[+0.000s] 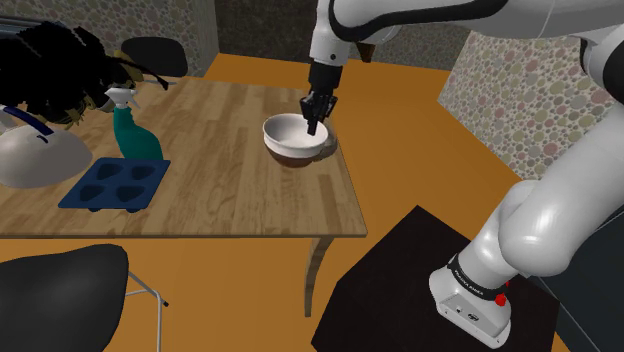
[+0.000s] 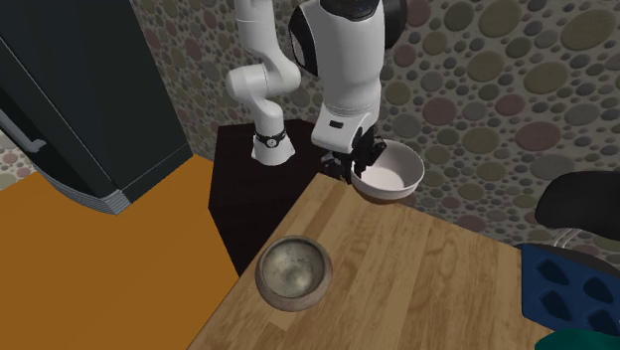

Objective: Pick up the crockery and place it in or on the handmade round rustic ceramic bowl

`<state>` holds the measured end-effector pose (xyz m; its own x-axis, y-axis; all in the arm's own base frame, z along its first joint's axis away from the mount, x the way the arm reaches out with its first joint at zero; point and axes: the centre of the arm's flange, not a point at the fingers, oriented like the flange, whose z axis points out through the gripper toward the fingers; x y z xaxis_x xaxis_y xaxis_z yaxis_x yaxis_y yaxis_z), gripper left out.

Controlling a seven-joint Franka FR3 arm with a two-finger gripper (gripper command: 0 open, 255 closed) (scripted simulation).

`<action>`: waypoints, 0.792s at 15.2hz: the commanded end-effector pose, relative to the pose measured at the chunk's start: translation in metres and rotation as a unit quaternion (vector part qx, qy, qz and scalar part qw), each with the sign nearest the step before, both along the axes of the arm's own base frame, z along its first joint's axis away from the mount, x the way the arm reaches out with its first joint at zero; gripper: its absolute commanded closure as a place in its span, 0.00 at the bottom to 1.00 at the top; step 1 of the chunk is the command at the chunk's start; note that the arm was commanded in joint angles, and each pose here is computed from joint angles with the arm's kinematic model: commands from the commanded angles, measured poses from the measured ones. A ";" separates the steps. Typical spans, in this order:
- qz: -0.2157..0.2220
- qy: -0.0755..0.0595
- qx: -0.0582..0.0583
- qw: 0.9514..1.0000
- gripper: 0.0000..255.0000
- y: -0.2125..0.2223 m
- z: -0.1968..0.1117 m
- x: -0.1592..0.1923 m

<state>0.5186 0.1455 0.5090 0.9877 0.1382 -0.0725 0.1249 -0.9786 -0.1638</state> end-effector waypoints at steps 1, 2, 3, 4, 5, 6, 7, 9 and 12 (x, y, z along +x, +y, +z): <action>0.000 0.000 0.000 1.000 1.00 0.000 0.011 0.000; 0.000 0.000 0.000 1.000 1.00 0.000 0.013 0.000; 0.000 0.000 0.000 1.000 1.00 -0.011 0.014 0.007; 0.000 0.000 0.000 1.000 1.00 -0.022 0.015 0.013; 0.000 0.000 0.000 1.000 1.00 -0.033 0.017 0.020; 0.000 0.000 0.000 1.000 1.00 -0.044 0.018 0.027; 0.000 0.000 0.000 1.000 1.00 -0.056 0.019 0.034; 0.000 0.000 0.000 1.000 1.00 -0.078 0.021 0.048; 0.000 0.000 0.000 1.000 1.00 -0.112 0.025 0.068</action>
<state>0.5803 0.0476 0.5302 0.9878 0.1376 -0.0723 0.1243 -0.9785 -0.1645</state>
